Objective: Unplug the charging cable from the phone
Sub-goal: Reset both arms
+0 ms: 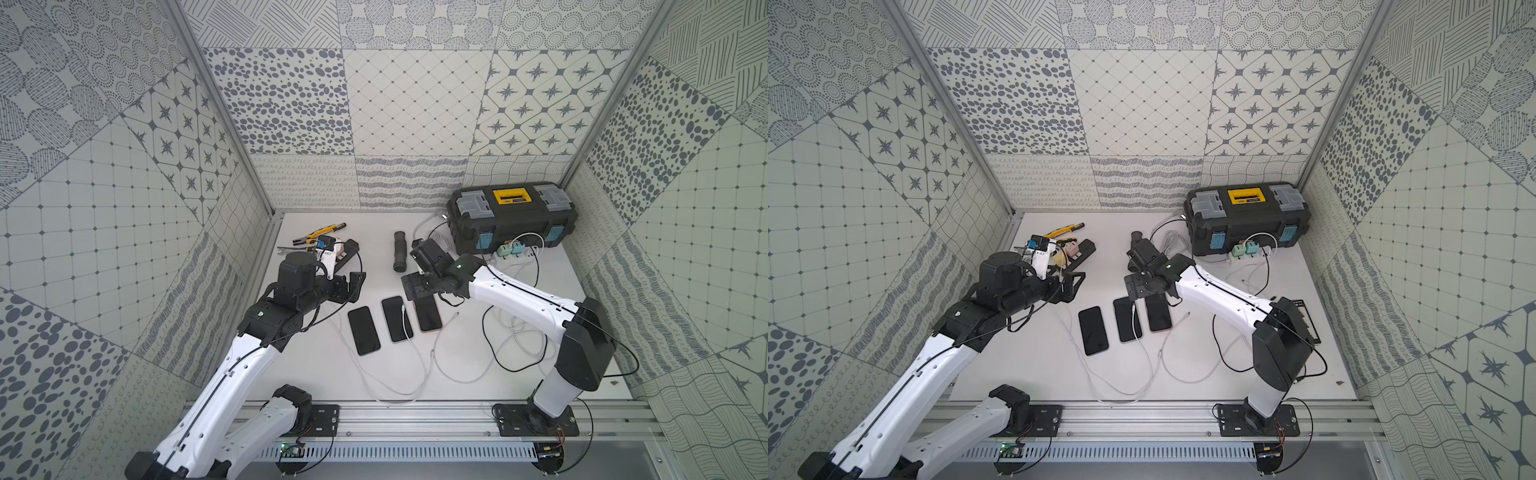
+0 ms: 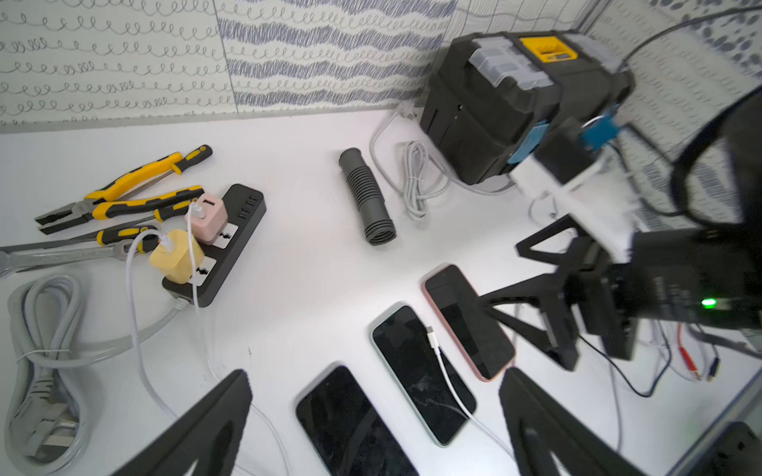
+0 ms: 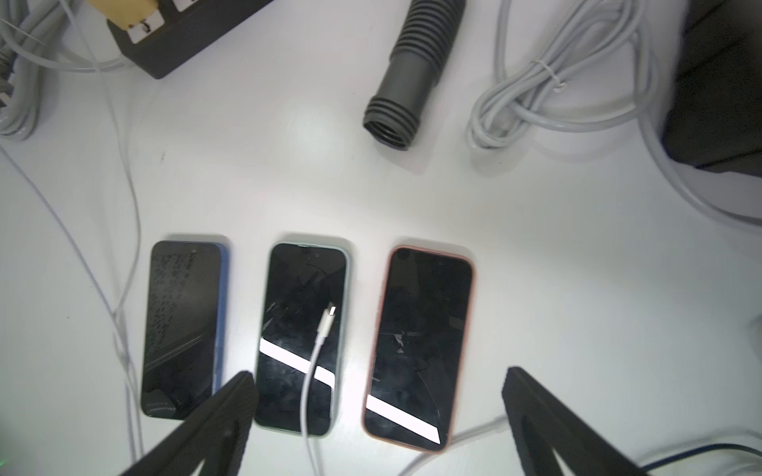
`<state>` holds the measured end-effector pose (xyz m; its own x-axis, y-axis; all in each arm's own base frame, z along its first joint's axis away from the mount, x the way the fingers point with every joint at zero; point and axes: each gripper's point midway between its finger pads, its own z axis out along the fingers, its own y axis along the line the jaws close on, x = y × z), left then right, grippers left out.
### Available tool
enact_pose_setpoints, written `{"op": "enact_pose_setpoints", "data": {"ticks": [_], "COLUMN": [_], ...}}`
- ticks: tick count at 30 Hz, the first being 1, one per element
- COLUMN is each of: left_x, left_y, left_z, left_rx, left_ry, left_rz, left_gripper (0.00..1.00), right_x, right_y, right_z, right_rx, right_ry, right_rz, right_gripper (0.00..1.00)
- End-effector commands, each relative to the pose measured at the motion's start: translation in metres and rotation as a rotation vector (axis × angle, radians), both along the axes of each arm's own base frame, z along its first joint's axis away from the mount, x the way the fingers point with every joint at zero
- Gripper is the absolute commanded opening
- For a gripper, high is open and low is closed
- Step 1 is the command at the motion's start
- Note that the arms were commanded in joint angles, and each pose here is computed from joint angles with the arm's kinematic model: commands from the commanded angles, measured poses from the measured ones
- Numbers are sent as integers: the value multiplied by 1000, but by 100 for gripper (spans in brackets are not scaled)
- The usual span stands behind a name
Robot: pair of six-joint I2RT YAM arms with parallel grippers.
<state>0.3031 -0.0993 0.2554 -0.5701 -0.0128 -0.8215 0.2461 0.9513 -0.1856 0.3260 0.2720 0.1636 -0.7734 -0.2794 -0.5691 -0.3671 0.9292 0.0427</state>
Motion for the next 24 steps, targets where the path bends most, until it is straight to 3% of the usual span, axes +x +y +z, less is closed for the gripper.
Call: {"op": "enact_pose_setpoints", "data": {"ticks": [1,9,18,24], "left_x": [37,68,74,75], "left_y": [23,38,42,44], "left_z": [-16,-71,-128,-148], "left_rx": [135,369,356,359], "left_ry": [-105,-254,-307,-339], "left_rz": [108,123,95,86], "left_gripper": [98,98,98,98], "right_x": [22,47,66,71], "right_y": [-27,-118,-214,-262], "right_z": [18,11,-13,-29], "right_rx": [18,39,12,103], "right_ry": [-135,-273,-418,-536], "right_rz": [25,-62,-247,-349], "right_gripper": [97,97,97,97]}}
